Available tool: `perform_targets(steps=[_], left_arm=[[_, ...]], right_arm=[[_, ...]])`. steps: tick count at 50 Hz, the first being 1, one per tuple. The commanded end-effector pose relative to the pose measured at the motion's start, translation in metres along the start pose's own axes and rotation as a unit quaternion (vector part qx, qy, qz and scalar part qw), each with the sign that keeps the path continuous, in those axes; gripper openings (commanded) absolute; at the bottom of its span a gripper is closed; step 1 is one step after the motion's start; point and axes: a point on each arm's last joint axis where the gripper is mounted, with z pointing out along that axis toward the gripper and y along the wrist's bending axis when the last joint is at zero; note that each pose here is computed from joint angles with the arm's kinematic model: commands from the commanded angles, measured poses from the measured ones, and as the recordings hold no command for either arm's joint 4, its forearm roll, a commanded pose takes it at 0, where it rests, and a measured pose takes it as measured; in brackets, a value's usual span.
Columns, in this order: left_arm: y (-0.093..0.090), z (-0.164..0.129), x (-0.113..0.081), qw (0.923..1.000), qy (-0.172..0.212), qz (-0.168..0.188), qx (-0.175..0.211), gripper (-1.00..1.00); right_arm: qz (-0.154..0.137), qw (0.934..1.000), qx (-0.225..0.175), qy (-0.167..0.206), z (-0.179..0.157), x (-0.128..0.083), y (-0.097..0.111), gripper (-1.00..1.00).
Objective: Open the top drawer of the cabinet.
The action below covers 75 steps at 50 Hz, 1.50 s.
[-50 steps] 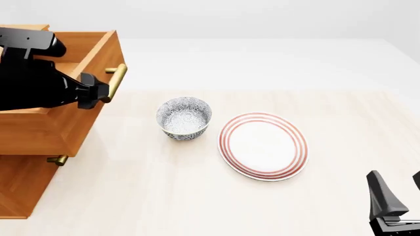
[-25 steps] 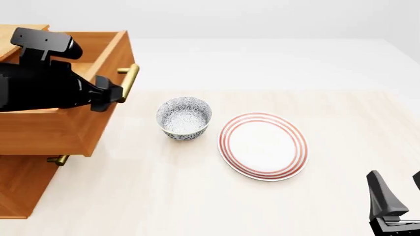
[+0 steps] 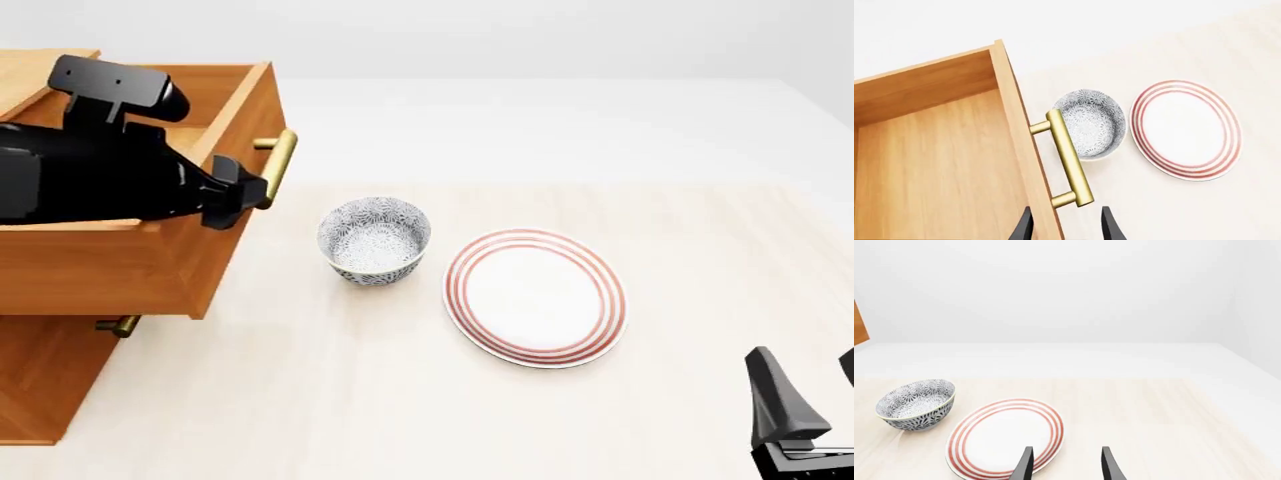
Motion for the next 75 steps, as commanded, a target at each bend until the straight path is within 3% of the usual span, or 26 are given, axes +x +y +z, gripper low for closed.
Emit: perform_targets(steps=[1, 3, 24, 40, 75], left_arm=[[-0.008, -0.003, -0.006, 0.9996, -0.006, 0.021, 0.018, 1.0], [-0.014, -0.005, -0.008, 0.9994, -0.01, 0.019, 0.027, 1.0], [0.006, -0.034, -0.018, 0.9994, -0.029, 0.02, -0.008, 1.0], [0.003, -0.047, -0.024, 0.9988, -0.039, 0.03, -0.004, 1.0], [0.01, -0.104, -0.019, 0.9958, -0.086, 0.021, -0.023, 1.0]], right_arm=[[0.0, 1.0, 0.0, 0.0, 0.0, 0.0, 0.0, 1.0], [0.0, 1.0, 0.0, 0.0, 0.0, 0.0, 0.0, 1.0], [0.0, 1.0, 0.0, 0.0, 0.0, 0.0, 0.0, 1.0], [0.0, 1.0, 0.0, 0.0, 0.0, 0.0, 0.0, 1.0], [0.0, 1.0, 0.0, 0.0, 0.0, 0.0, 0.0, 1.0]])
